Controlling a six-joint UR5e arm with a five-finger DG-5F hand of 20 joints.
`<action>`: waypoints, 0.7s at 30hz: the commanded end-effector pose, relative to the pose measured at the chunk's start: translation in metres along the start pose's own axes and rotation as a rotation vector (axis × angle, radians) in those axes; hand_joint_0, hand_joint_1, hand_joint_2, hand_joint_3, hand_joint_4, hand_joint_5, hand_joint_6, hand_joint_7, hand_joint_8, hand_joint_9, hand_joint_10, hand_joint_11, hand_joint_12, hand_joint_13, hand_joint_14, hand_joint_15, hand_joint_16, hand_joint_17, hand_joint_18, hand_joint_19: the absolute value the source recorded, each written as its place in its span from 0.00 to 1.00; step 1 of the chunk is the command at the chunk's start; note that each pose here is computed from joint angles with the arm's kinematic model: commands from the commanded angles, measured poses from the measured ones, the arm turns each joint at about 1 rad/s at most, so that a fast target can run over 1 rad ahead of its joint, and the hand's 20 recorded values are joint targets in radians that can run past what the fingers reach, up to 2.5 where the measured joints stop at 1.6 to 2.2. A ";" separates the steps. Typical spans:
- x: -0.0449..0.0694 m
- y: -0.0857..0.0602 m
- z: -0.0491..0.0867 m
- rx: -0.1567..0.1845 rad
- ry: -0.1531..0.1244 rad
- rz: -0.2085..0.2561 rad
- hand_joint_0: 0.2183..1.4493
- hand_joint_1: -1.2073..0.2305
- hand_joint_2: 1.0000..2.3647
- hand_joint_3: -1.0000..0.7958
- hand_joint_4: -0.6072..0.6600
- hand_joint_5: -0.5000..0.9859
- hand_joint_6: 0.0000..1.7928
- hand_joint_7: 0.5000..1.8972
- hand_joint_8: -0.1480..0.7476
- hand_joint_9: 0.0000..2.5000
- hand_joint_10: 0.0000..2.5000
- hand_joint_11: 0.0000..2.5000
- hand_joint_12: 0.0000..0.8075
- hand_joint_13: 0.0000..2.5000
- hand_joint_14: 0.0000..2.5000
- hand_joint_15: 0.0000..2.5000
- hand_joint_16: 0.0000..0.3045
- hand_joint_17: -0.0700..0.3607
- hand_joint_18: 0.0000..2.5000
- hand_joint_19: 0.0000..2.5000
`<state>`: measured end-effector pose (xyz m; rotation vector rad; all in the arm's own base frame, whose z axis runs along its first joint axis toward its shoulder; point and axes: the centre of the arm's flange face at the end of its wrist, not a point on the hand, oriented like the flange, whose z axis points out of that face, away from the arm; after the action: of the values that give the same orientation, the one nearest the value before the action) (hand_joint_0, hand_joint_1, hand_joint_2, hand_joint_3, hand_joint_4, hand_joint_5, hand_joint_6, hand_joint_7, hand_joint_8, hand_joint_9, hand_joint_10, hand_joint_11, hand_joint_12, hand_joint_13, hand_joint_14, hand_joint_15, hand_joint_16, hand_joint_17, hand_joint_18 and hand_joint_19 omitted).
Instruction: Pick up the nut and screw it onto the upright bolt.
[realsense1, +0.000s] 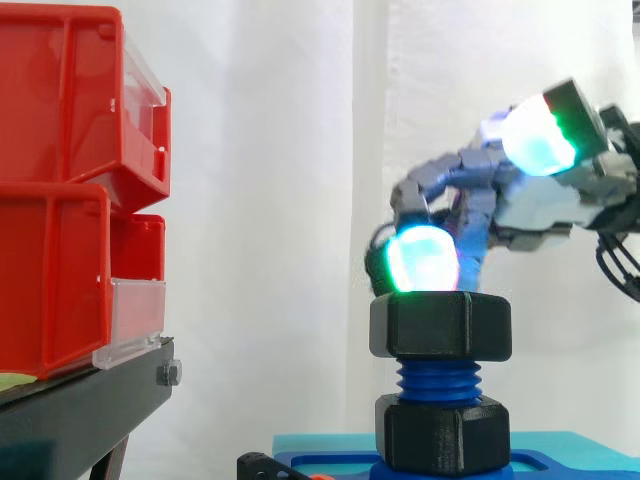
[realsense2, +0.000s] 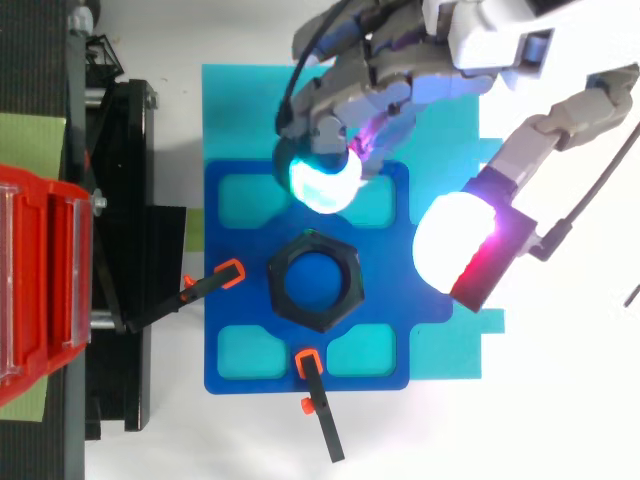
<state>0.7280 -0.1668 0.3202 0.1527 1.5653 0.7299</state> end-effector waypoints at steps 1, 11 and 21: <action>-0.011 0.005 0.003 -0.015 -0.005 -0.006 0.21 0.66 0.00 0.28 0.64 0.25 0.28 0.22 0.39 0.35 0.00 0.00 0.36 0.22 0.00 0.00 0.13 0.37 0.15 0.01; 0.020 0.013 0.010 -0.010 0.037 0.011 0.22 0.76 0.00 0.28 0.63 0.23 0.28 0.21 0.41 0.30 0.00 0.00 0.39 0.16 0.00 0.00 0.14 0.38 0.08 0.00; 0.041 0.017 0.018 -0.051 0.000 -0.008 0.22 0.77 0.00 0.28 0.60 0.21 0.28 0.14 0.42 0.21 0.00 0.00 0.41 0.10 0.00 0.00 0.14 0.39 0.00 0.00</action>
<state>0.7314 -0.1296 0.2953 0.1183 1.5636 0.7598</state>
